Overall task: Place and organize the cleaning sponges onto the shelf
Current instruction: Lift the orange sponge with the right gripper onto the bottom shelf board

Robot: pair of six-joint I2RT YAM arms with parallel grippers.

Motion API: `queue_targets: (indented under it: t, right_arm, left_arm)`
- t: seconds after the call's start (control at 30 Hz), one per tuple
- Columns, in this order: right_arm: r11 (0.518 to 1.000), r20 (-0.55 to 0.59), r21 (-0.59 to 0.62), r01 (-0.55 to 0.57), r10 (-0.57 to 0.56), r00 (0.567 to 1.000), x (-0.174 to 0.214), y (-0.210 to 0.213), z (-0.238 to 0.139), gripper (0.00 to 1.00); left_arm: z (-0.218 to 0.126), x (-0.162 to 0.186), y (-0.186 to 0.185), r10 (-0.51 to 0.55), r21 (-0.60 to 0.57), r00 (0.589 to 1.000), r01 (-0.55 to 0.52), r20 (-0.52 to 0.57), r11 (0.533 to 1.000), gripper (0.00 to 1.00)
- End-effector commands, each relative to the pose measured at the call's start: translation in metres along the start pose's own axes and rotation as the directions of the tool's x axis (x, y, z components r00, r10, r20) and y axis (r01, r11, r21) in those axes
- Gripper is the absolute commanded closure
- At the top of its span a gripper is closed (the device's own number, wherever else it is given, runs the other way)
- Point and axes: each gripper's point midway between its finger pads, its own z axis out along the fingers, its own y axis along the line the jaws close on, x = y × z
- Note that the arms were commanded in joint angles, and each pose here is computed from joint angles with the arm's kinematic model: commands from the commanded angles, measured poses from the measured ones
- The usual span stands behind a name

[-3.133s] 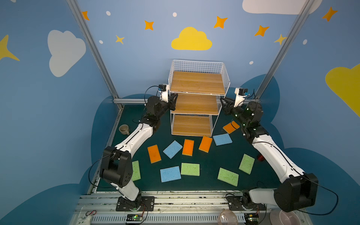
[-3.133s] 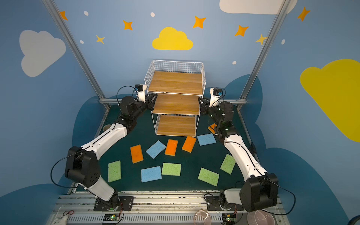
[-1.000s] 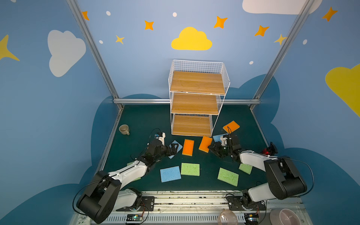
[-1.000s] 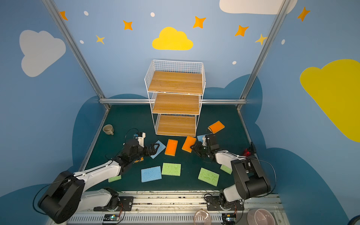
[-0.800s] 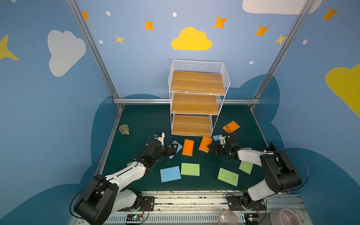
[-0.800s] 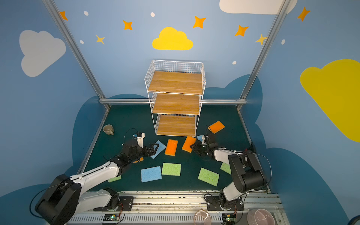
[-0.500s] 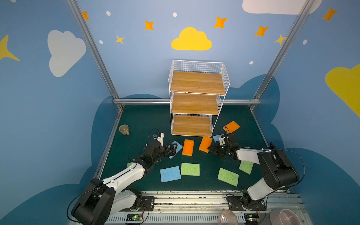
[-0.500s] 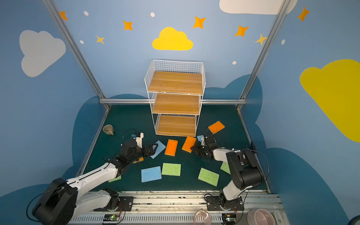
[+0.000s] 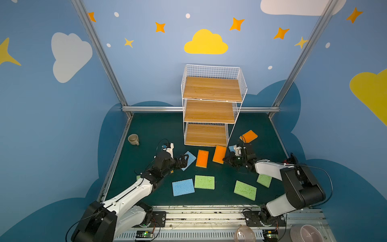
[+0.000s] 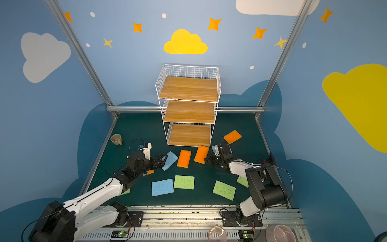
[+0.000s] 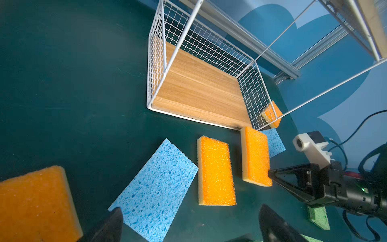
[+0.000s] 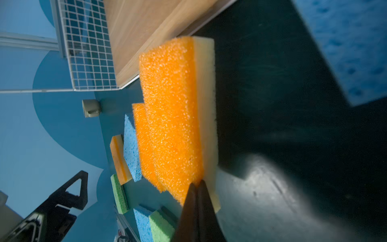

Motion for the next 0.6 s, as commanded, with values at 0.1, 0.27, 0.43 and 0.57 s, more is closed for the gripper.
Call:
queue_targets:
  t: [0.1,0.27,0.43,0.57]
  right_arm:
    - [0.986,-0.041,-0.067,0.150,-0.153,0.987,0.020,0.046,-0.010,1.00]
    - [0.968,-0.049,-0.123,0.218,-0.225,0.973,0.029,0.081,0.001,1.00]
    - [0.962,-0.068,-0.140,0.235,-0.246,0.967,0.027,0.099,0.023,1.00]
    - [0.962,-0.069,-0.139,0.234,-0.245,0.967,0.016,0.106,0.039,1.00]
  left_arm:
    - [-0.011,-0.001,0.013,-0.022,-0.029,1.000,0.022,0.015,0.999,0.00]
    - [-0.019,-0.001,0.021,-0.057,-0.019,0.998,0.057,0.031,0.998,0.00]
    - [-0.023,0.003,0.027,-0.074,-0.020,0.997,0.075,0.031,0.997,0.01]
    - [-0.025,0.006,0.030,-0.059,-0.028,0.998,0.060,0.024,0.998,0.01]
